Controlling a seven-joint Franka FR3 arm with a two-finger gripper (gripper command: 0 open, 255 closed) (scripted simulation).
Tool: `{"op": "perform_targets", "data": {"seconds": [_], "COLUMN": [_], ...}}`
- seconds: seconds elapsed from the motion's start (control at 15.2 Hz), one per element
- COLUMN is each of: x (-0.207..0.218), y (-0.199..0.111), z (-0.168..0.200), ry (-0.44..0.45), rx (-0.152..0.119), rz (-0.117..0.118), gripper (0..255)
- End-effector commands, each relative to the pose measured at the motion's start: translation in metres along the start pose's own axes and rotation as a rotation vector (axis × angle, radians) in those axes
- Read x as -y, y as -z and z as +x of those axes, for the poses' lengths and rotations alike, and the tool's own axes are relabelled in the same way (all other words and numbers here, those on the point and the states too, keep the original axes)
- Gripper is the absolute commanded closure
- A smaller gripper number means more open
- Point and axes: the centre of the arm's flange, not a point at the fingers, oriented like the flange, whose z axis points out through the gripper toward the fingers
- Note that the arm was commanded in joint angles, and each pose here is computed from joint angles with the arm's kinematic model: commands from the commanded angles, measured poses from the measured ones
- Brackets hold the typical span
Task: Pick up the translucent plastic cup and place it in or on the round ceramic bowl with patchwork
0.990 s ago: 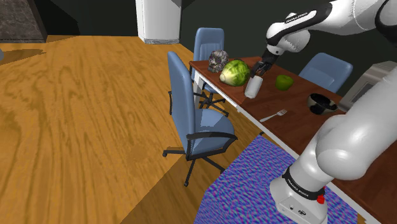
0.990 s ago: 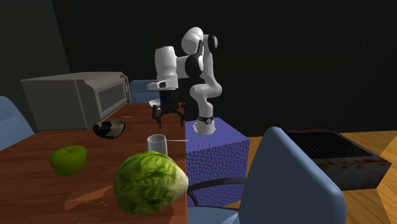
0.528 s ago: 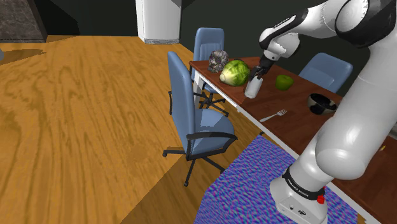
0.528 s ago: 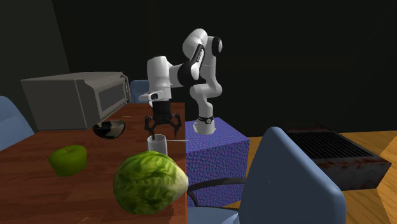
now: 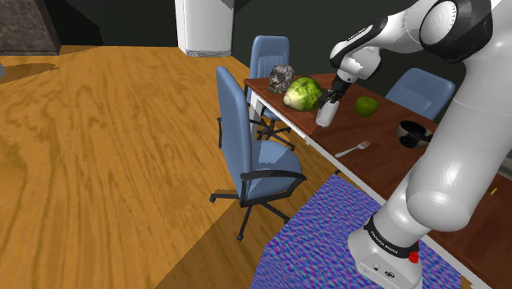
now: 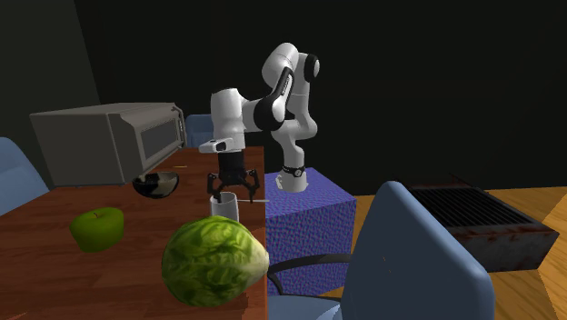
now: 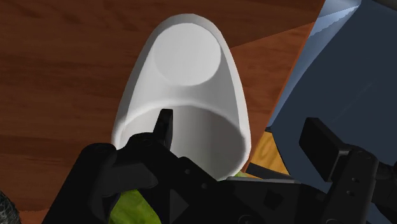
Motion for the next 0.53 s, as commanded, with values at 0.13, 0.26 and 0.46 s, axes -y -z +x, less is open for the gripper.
{"op": "perform_targets", "data": {"seconds": [0.13, 0.26, 0.46], "x": [0.0001, 0.0001, 0.0001], "y": [-0.0002, -0.0002, -0.0002], "z": [0.0000, 0.0000, 0.0000], "ry": [0.000, 0.000, 0.000], "rx": [0.000, 0.000, 0.000], "rz": [0.000, 0.000, 0.000], "gripper": [0, 255, 255]}}
